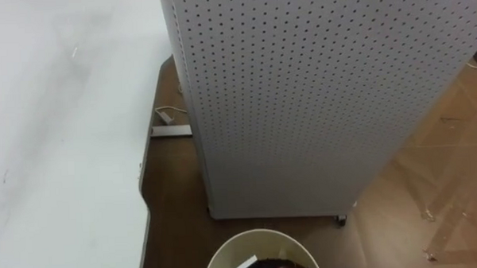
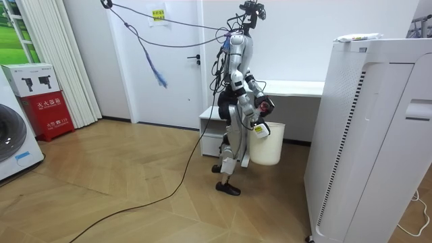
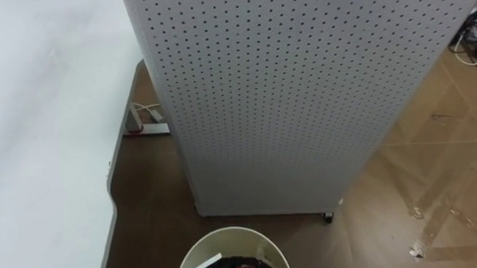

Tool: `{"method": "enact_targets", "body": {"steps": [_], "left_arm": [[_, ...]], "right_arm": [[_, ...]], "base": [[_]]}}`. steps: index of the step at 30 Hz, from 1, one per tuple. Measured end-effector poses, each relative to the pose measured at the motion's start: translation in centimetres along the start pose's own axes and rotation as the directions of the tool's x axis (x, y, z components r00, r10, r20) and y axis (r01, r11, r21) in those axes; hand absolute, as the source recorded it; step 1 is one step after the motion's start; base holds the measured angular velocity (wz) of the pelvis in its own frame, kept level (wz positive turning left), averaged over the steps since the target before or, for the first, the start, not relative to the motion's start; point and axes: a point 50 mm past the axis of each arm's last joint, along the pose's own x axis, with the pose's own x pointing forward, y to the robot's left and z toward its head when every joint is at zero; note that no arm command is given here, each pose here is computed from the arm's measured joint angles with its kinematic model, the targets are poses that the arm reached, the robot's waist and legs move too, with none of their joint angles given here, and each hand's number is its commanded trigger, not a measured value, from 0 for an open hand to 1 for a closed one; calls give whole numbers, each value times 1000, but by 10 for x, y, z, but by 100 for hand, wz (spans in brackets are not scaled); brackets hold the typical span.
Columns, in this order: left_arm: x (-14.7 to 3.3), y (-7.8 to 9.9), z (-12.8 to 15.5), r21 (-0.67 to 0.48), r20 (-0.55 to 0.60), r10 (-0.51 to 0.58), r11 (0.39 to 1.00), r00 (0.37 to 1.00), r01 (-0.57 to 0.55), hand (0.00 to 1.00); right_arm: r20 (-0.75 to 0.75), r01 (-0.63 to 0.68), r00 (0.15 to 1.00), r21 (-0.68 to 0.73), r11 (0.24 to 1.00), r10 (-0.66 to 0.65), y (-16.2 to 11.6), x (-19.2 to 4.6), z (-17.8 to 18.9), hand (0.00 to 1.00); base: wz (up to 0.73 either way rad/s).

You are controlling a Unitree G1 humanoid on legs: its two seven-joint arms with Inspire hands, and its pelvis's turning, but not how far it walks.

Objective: Pick garbage

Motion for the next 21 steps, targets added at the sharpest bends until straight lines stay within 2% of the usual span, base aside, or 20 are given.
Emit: {"method": "enact_targets", "body": {"steps": [9, 21], "left_arm": [[-1, 0, -4, 16, -23, -17, 1000, 1000, 18, 0], [-7, 7, -19, 34, -93, 41, 999, 995, -38, 0]], "right_arm": [[-30, 7, 1000, -16, 1000, -8, 2, 0, -6, 100], [-63, 51, 997, 9, 999, -50, -3, -5, -19, 100]], "base": [[0], [0]]}}
